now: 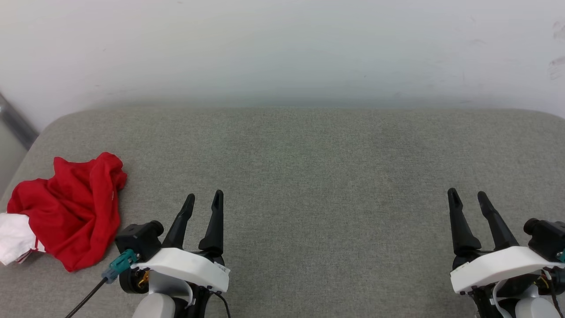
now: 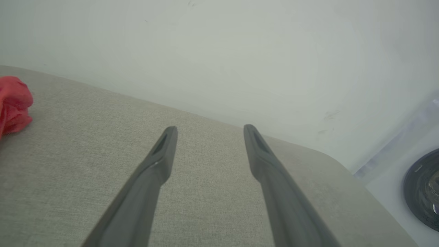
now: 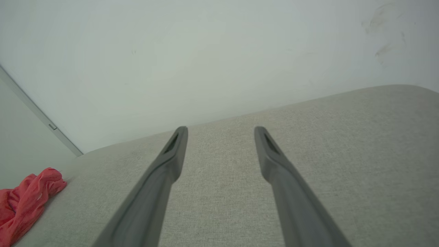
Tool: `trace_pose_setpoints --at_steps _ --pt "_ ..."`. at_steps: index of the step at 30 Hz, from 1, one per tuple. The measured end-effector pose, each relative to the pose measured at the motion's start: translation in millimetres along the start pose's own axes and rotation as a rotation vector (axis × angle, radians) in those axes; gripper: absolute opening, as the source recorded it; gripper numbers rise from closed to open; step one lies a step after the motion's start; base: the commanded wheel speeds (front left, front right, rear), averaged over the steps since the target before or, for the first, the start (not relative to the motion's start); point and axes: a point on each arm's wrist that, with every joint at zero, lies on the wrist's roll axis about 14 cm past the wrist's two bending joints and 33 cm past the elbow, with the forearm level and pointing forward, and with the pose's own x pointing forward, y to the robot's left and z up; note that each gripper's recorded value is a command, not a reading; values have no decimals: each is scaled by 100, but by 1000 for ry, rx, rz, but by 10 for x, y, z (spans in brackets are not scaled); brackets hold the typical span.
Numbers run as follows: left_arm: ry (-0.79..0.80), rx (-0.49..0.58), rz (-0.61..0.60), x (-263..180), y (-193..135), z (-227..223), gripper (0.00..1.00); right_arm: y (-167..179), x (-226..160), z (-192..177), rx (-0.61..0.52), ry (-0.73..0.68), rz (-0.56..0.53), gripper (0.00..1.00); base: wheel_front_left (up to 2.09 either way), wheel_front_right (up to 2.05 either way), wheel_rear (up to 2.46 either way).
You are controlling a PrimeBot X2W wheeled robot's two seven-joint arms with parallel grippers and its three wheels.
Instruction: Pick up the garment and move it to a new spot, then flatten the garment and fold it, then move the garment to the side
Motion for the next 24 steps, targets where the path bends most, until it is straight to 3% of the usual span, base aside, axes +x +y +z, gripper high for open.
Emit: trace_pose_setpoints --at_steps 24 --pt "-16 204 -35 1 -67 -3 100 54 14 8 -188 8 22 100 0 0 0"
